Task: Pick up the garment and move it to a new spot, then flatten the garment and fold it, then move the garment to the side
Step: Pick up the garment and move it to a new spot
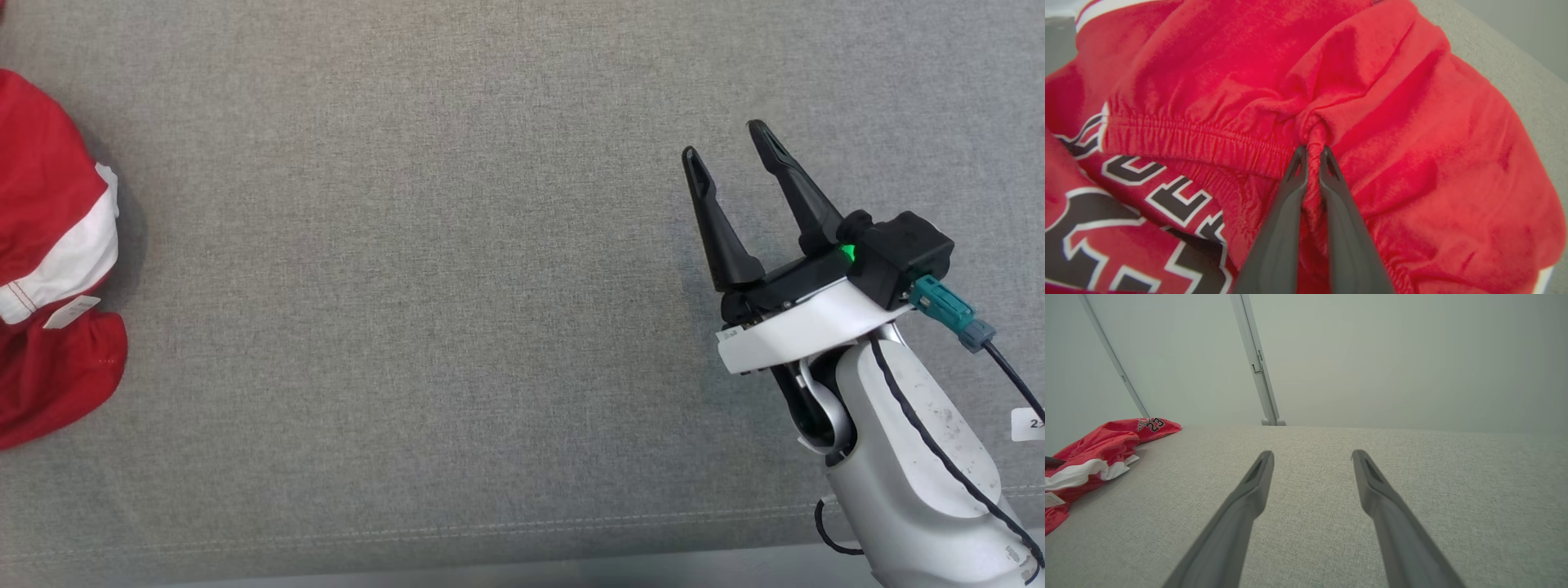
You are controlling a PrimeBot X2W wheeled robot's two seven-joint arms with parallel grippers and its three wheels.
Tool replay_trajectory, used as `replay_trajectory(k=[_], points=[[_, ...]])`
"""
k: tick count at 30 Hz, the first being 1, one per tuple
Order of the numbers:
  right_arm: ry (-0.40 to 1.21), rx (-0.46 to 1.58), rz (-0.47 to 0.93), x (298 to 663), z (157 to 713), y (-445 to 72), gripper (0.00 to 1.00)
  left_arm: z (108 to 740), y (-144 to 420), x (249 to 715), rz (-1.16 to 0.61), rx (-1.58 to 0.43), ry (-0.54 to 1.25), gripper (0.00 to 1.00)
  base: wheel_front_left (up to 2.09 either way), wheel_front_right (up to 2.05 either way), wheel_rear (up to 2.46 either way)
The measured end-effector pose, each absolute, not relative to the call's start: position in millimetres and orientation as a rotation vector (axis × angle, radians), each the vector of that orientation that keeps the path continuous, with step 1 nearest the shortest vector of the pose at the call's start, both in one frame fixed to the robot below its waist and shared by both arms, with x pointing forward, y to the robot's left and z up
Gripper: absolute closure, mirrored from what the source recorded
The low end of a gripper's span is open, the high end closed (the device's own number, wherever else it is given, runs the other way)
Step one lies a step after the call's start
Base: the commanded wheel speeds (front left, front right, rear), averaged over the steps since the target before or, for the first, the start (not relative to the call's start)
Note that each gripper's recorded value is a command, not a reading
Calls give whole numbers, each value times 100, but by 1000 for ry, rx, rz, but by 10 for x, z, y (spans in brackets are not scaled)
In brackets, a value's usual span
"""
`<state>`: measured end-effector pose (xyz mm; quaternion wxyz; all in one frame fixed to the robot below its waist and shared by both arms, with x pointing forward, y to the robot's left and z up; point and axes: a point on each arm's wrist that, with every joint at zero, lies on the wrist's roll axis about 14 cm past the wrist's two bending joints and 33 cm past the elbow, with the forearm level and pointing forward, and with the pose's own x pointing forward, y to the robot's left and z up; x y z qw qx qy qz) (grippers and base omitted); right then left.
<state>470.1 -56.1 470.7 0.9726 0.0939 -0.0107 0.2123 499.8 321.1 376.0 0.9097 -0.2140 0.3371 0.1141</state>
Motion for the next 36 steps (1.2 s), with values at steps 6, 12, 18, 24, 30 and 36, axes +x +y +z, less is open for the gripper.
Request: replay_trajectory(k=[6, 12, 18, 24, 30, 36], points=[[-47, 189, 425, 4687, 4823, -571, 0, 3940, 3213, 5053, 224, -423, 636, 100, 0, 0, 0], [-86, 191, 414, 4649, 5002, -600, 0, 4355, 3013, 5223, 133, -359, 528, 100, 0, 0, 0], [-126, 203, 409, 4557, 5202, -615, 0, 4803, 2721, 5313, 20, -284, 425, 100, 0, 0, 0], [-145, 209, 384, 4415, 5319, -694, 0, 5355, 2339, 5363, -112, -223, 283, 100, 0, 0, 0], [-166, 210, 345, 4277, 5421, -832, 0, 5791, 1706, 5299, -298, -167, 181, 100, 0, 0, 0], [-205, 203, 306, 4157, 5570, -987, 0, 5961, 880, 5034, -534, -103, 150, 100, 0, 0, 0]])
